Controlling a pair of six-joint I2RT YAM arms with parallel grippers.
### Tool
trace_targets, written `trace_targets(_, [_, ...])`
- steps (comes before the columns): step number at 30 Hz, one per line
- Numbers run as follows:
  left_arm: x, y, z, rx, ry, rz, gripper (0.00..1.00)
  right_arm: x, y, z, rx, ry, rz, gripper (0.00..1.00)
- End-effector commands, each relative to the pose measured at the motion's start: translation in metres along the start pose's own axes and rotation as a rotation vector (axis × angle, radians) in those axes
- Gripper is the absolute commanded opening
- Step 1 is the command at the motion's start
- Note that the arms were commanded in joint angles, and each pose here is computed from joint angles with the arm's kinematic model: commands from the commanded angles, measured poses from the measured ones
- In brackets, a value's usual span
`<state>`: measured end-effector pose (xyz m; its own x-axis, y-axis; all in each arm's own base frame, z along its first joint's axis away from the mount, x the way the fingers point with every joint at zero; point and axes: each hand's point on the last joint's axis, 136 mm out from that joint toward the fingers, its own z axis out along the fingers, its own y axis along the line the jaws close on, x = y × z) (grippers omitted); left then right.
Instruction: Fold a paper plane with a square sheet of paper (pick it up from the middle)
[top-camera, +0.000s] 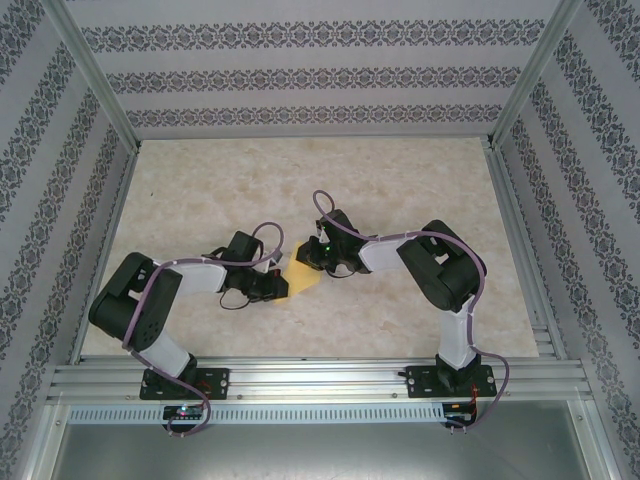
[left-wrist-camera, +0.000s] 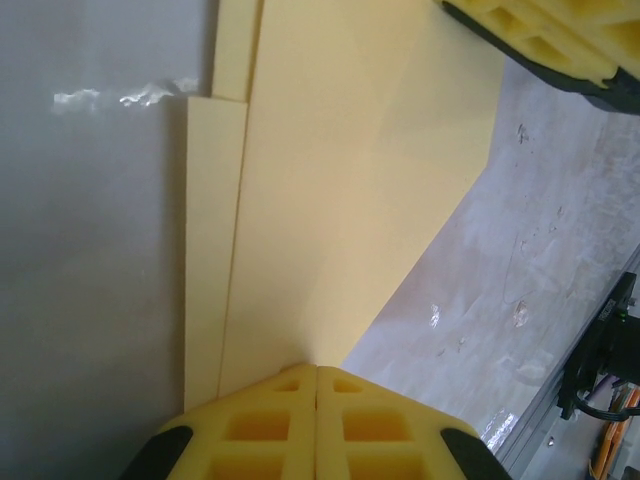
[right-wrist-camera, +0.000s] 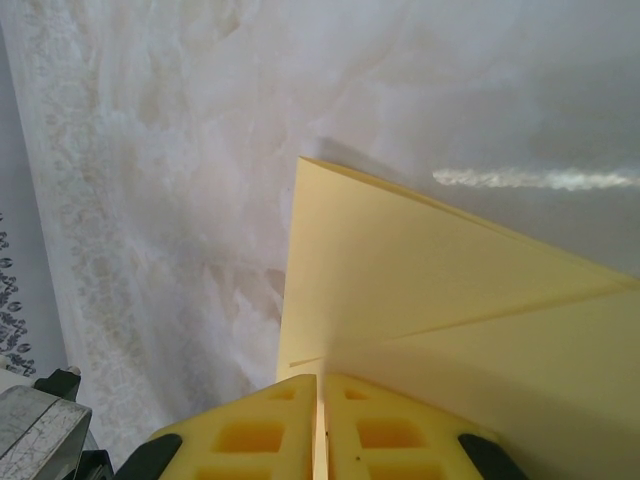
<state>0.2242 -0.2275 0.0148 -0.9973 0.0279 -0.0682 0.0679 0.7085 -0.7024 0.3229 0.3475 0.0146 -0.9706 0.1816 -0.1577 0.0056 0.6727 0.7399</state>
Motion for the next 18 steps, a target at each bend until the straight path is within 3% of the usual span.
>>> trace_targets(1, [0.055, 0.047, -0.002, -0.156, 0.142, -0.176, 0.07, 0.03, -0.084, 0.007, 0.26, 0.074, 0.066, 0.12])
trace_targets(11, [0.063, 0.056, -0.006, -0.18, 0.118, -0.211, 0.07, 0.032, -0.085, 0.007, 0.258, 0.081, 0.06, 0.12])
trace_targets(18, [0.067, 0.049, -0.008, -0.109, 0.086, -0.249, 0.06, 0.031, -0.082, 0.007, 0.251, 0.082, 0.051, 0.12])
